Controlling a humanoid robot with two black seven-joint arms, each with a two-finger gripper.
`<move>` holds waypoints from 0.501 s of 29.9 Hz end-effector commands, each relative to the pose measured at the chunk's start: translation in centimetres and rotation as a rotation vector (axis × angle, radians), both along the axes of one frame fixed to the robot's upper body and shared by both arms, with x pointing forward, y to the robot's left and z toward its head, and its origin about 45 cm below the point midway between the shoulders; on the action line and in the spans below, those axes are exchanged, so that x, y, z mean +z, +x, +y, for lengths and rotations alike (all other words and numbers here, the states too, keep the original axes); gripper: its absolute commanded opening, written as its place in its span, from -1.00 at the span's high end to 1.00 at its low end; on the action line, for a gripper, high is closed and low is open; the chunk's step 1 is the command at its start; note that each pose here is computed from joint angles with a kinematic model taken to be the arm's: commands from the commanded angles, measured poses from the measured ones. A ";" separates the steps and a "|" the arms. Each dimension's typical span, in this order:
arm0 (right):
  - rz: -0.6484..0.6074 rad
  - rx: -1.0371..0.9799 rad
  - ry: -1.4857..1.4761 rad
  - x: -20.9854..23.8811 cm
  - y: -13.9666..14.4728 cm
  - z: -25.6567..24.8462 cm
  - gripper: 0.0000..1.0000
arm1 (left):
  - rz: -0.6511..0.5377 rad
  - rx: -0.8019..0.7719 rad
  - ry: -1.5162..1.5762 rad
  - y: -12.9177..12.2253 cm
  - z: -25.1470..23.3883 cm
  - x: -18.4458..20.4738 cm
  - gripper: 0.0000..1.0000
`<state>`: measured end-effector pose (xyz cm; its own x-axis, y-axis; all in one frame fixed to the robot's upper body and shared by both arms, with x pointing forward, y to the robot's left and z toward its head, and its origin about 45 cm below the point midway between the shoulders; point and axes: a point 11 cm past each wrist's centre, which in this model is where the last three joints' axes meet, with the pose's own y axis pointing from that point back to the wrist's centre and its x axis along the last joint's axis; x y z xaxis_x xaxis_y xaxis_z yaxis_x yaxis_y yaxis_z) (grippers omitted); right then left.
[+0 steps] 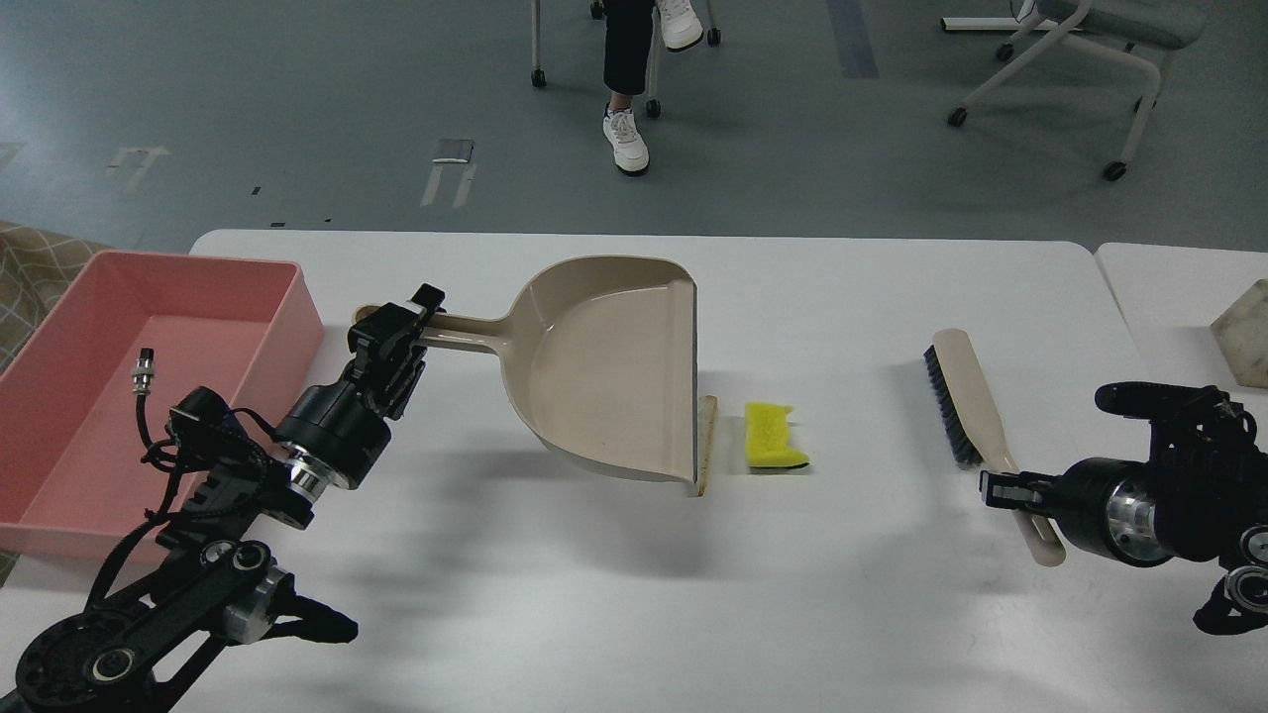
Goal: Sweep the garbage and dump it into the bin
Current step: 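Grasp the wooden-handled brush with the right gripper, then sweep the yellow sponge and stick into the dustpan with the brush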
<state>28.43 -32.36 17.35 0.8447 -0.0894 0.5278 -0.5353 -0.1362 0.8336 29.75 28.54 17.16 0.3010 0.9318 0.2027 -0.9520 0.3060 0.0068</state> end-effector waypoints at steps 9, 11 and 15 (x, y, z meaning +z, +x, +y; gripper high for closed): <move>-0.005 -0.001 0.076 2.3 0.5 0.8 1.00 | -0.023 -0.012 0.066 -0.9 2.1 0.4 1.00; -0.002 0.006 0.090 2.2 0.5 1.3 1.00 | -0.026 -0.010 0.083 -0.9 2.8 0.3 1.00; 0.015 0.038 0.133 1.6 0.4 3.3 1.00 | -0.004 0.006 0.113 -1.3 3.8 -0.8 1.00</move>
